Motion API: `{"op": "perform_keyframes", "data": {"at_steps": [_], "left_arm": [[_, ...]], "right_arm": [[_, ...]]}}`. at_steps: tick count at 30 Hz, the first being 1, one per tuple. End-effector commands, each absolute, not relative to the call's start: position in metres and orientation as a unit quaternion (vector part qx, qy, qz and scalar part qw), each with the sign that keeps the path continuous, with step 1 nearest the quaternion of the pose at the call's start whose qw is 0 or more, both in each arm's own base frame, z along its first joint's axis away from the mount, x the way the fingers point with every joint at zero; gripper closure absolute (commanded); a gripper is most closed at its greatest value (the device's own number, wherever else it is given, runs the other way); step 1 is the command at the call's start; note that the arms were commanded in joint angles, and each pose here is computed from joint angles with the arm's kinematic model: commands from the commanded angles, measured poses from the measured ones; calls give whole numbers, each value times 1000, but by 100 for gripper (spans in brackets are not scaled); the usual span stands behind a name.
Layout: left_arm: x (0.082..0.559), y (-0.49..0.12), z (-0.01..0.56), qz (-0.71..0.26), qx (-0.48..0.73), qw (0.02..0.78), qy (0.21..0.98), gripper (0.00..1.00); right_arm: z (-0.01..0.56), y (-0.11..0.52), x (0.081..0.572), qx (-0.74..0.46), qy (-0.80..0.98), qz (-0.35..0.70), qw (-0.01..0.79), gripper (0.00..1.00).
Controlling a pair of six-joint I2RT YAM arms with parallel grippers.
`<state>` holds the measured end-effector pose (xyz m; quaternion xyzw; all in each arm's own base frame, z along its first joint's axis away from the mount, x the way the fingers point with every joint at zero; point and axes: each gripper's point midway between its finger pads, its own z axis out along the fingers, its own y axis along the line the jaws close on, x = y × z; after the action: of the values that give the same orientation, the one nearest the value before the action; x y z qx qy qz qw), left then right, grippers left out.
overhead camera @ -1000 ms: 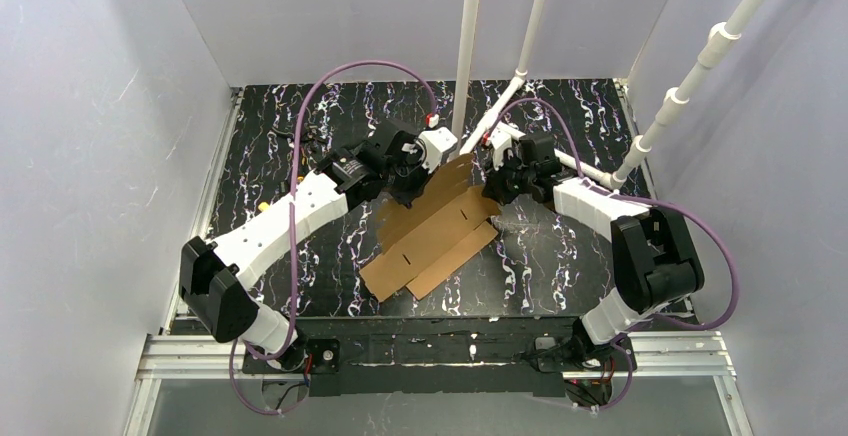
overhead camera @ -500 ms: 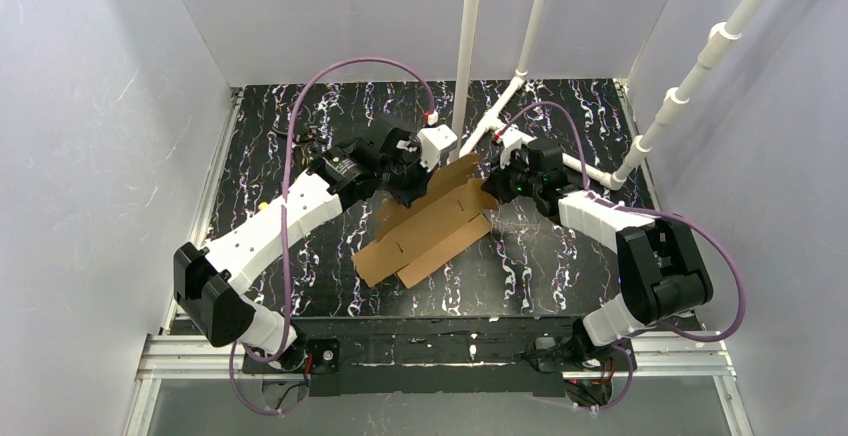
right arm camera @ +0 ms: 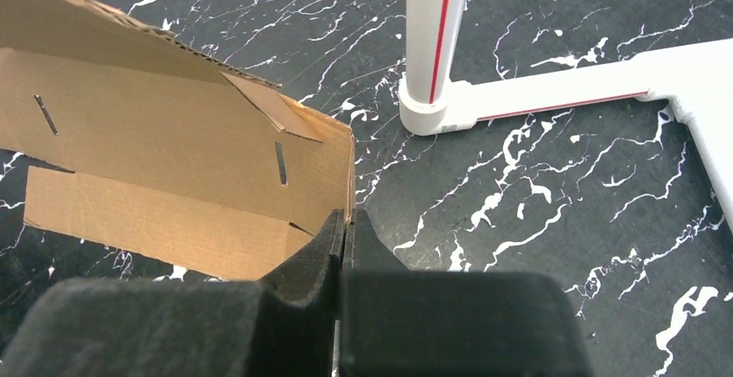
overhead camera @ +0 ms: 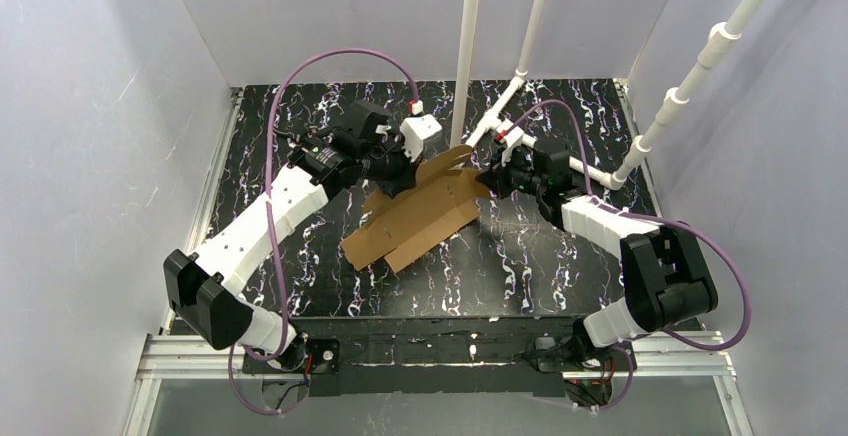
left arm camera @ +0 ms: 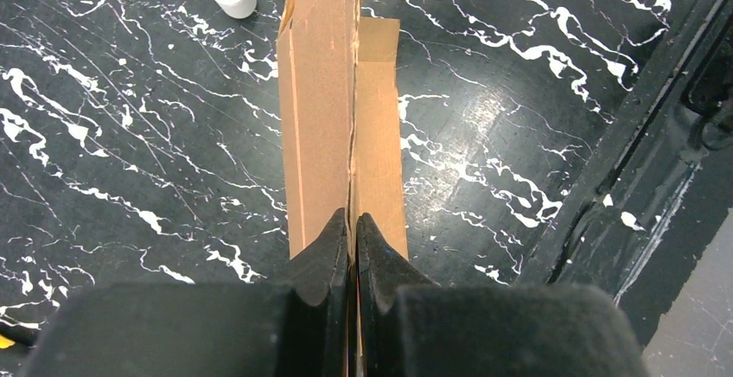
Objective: Fold the paper box
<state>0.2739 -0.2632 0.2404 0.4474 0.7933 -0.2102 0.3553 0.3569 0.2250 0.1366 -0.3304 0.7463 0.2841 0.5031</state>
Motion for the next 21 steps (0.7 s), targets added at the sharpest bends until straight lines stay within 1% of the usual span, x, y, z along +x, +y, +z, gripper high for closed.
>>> {"op": "perform_keyframes", "data": {"at_steps": [1, 7, 13, 21], "left_arm": [[262, -272, 274, -253, 471, 378, 755, 100], [259, -270, 286, -249, 498, 392, 732, 100], [265, -267, 291, -226, 524, 402, 716, 100], [265, -267, 285, -233, 546, 394, 702, 100]], "right_arm": [[162, 233, 356, -364, 693, 294, 549, 99], [171, 234, 356, -370, 669, 299, 572, 99], [188, 238, 364, -368, 637, 308, 603, 99], [176, 238, 350, -395, 617, 320, 600, 99]]}}
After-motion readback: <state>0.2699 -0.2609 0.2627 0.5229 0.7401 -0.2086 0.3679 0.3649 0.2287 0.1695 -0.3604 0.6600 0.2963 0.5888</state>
